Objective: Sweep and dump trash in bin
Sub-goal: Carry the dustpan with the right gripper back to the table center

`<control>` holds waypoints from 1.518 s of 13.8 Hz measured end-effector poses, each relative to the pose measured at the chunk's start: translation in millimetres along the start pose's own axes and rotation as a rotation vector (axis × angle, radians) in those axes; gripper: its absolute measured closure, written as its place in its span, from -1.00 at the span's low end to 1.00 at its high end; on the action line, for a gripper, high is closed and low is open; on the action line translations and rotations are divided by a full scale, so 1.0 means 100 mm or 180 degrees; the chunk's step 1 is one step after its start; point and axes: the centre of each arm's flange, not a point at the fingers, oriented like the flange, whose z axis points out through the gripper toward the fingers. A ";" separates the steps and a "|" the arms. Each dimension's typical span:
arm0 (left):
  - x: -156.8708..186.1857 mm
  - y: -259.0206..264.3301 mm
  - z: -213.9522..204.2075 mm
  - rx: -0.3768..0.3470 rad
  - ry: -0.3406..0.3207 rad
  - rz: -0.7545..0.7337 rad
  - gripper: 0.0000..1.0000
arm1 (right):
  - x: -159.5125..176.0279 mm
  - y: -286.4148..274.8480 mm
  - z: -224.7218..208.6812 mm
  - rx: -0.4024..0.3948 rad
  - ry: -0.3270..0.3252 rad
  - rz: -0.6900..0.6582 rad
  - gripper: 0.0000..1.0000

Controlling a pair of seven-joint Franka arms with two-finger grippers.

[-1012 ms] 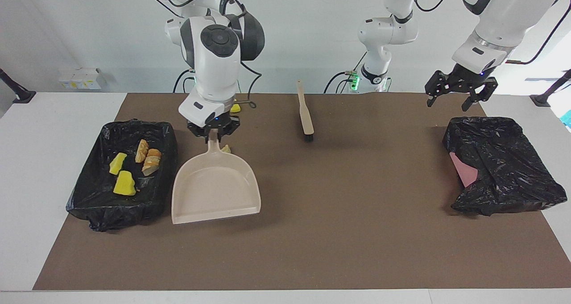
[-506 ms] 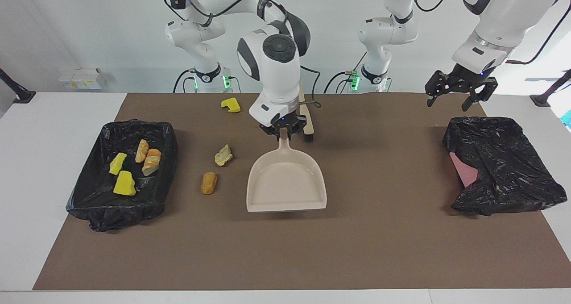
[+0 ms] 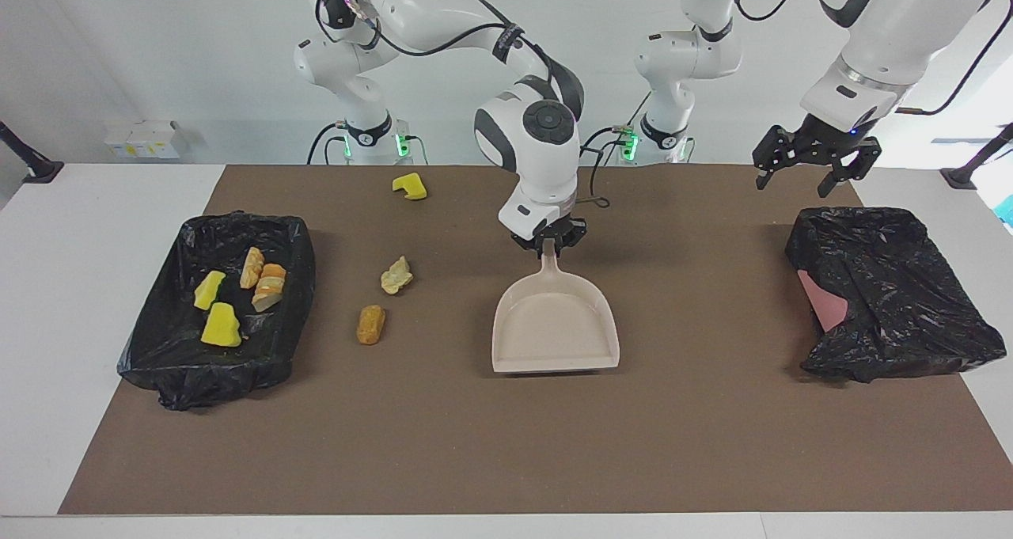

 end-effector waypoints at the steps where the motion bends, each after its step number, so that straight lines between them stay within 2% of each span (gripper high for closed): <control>1: 0.00 0.00 0.00 0.0000 -0.0001 0.0001 -1.00 | -0.01 0.02 0.06 -0.0020 -0.0036 -0.0067 0.36; 3: 0.00 0.01 0.00 0.0000 -0.0001 0.0006 -1.00 | -0.05 0.02 0.17 -0.0046 -0.0080 -0.0149 0.36; 7: 0.01 0.05 0.02 -0.0002 -0.0013 0.0031 -1.00 | -0.11 -0.01 0.40 -0.0029 -0.0042 -0.0230 0.36; 12: 0.02 0.12 0.06 -0.0007 -0.0038 0.0065 -1.00 | -0.14 -0.03 0.45 -0.0044 -0.0063 -0.0250 0.35; 13: 0.03 0.13 0.07 -0.0009 -0.0044 0.0075 -1.00 | -0.14 -0.03 0.45 -0.0044 -0.0064 -0.0251 0.28; 15: 0.05 0.17 0.11 -0.0013 -0.0067 0.0096 -1.00 | -0.13 -0.02 0.45 -0.0043 -0.0061 -0.0245 -0.08; 16: 0.07 0.19 0.15 -0.0016 -0.0086 0.0104 -1.00 | -0.12 0.00 0.45 -0.0042 -0.0061 -0.0234 -0.09; 18: 0.12 0.27 0.23 -0.0023 -0.0133 0.0052 -1.00 | -0.07 0.06 0.41 -0.0037 -0.0052 -0.0197 -0.37; 21: 0.24 0.50 0.40 -0.0029 -0.0164 -0.0024 -1.00 | -0.05 0.20 0.17 -0.0066 -0.0072 -0.0133 -0.41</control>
